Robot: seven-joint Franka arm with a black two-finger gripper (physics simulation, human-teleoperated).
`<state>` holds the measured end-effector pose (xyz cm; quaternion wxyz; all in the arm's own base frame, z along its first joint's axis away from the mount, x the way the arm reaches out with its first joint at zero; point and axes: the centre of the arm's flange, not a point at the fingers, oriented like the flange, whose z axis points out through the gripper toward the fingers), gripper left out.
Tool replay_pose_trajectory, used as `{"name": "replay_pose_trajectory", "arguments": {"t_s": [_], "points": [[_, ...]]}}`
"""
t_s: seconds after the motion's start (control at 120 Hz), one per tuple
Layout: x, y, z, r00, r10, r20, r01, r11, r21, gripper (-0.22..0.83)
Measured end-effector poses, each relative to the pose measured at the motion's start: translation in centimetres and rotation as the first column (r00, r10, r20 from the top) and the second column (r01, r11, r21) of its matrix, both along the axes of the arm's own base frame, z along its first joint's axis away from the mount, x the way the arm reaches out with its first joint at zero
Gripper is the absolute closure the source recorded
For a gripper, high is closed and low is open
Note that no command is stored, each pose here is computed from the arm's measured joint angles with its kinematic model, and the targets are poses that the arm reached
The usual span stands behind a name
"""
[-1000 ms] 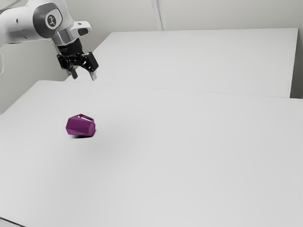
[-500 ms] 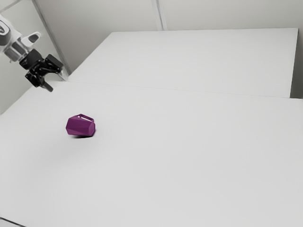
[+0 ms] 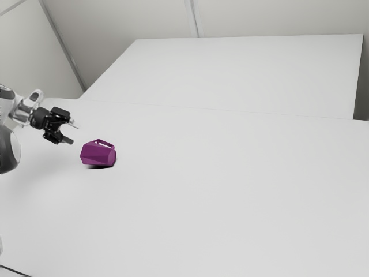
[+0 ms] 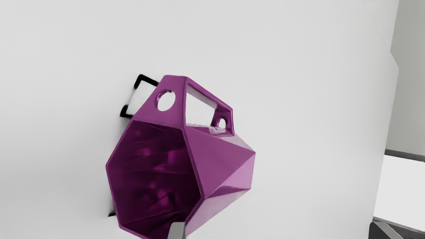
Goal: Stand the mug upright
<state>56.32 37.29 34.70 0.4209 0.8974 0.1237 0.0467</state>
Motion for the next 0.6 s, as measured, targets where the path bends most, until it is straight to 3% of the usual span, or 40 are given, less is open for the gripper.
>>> {"name": "replay_pose_trajectory", "arguments": {"t_s": [0.225,0.458,0.6], "points": [[1.8,-2.0,-5.6,0.993,-0.056,0.105,0.068,0.991,-0.118,0.00],[1.7,-2.6,-8.3,0.983,-0.078,0.166,0.105,0.982,-0.155,0.00],[1.4,-2.6,-7.9,0.974,-0.097,0.205,0.132,0.978,-0.164,0.37]]}}
